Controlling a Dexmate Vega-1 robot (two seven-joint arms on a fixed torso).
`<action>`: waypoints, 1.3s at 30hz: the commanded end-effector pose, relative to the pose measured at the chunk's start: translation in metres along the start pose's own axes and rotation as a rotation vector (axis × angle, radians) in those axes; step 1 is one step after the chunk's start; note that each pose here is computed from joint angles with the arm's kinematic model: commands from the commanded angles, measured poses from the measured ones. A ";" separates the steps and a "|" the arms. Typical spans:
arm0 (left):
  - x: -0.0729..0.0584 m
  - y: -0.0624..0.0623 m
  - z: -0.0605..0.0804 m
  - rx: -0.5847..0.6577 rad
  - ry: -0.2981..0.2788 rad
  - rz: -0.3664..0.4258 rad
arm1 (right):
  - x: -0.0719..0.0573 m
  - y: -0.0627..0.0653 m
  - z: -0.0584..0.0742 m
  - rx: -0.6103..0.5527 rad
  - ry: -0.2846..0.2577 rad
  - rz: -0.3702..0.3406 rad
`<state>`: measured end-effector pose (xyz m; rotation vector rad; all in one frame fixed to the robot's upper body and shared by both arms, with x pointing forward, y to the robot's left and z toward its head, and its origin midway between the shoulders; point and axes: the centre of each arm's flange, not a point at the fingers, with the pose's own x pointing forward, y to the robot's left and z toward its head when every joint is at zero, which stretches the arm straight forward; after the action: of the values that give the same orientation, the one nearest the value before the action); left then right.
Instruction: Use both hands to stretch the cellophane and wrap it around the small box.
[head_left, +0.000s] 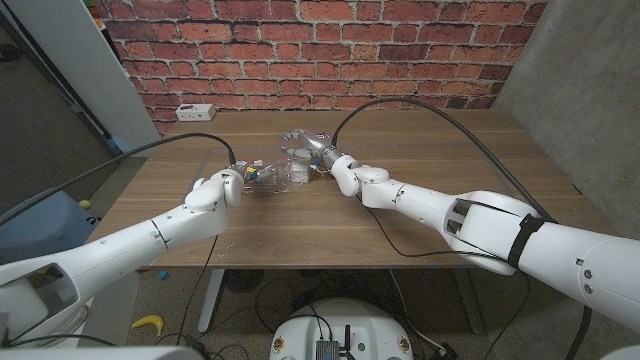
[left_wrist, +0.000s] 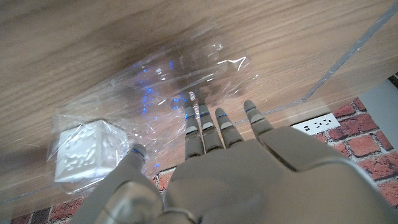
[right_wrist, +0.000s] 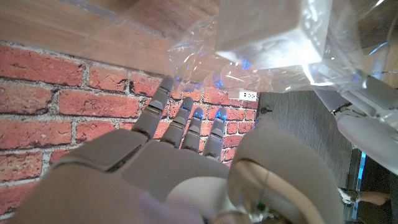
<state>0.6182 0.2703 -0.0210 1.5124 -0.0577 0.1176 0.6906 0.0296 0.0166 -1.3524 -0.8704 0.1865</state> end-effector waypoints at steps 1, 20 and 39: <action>0.005 0.004 0.006 0.016 -0.009 -0.007 | -0.003 -0.008 -0.016 0.079 -0.116 0.180; 0.006 0.011 0.015 0.024 -0.012 0.001 | -0.027 0.011 -0.037 -0.174 -0.087 0.397; 0.010 0.014 0.020 0.036 -0.007 -0.009 | -0.023 0.016 -0.043 -0.254 -0.076 0.440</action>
<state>0.6257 0.2536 -0.0066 1.5433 -0.0614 0.1061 0.7047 -0.0115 -0.0051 -1.7274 -0.6842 0.4849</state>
